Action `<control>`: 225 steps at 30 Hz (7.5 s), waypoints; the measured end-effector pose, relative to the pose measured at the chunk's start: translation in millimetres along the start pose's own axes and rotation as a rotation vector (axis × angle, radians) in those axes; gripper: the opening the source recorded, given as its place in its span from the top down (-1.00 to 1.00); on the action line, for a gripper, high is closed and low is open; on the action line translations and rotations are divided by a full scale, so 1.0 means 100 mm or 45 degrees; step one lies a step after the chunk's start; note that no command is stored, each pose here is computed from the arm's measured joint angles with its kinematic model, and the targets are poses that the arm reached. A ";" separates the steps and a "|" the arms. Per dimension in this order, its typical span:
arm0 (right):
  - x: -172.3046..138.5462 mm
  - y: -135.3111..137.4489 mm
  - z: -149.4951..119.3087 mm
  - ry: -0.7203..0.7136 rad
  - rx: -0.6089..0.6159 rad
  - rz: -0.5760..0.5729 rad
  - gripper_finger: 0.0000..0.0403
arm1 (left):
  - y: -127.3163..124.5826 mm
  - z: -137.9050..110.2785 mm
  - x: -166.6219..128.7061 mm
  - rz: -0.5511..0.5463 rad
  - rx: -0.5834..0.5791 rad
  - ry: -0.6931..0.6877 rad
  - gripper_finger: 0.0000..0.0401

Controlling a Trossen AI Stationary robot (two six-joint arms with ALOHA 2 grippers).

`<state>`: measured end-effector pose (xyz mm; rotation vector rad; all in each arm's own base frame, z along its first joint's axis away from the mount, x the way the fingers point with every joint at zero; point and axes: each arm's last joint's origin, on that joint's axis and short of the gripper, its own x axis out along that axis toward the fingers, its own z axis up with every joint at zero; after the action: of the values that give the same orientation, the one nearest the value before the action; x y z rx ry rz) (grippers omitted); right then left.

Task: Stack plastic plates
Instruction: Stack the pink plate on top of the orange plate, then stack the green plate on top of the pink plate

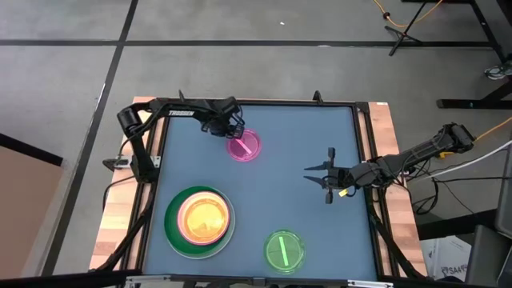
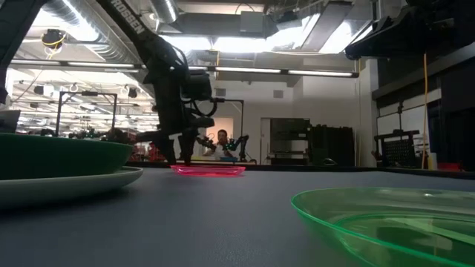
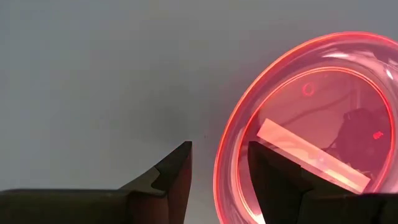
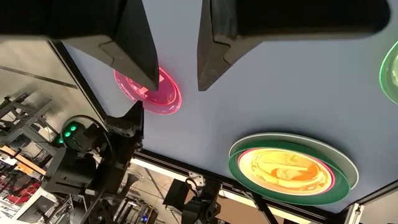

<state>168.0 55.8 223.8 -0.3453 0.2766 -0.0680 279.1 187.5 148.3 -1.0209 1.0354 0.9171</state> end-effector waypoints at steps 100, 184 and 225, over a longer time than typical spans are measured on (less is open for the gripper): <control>0.00 0.00 -0.02 0.024 -0.013 0.006 0.48 | -0.51 -0.23 -0.03 -0.605 0.297 0.191 1.00; 0.00 0.00 -0.02 0.024 -0.008 0.006 0.48 | -0.59 -1.68 -0.19 -0.506 1.780 0.943 1.00; 0.00 0.00 -0.02 0.024 -0.009 0.006 0.48 | -0.62 -1.77 -0.25 -0.357 1.511 0.967 0.64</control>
<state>167.4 55.7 221.8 -0.3511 0.2961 -0.0656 289.9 -0.8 153.9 -0.4197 1.6784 -0.4216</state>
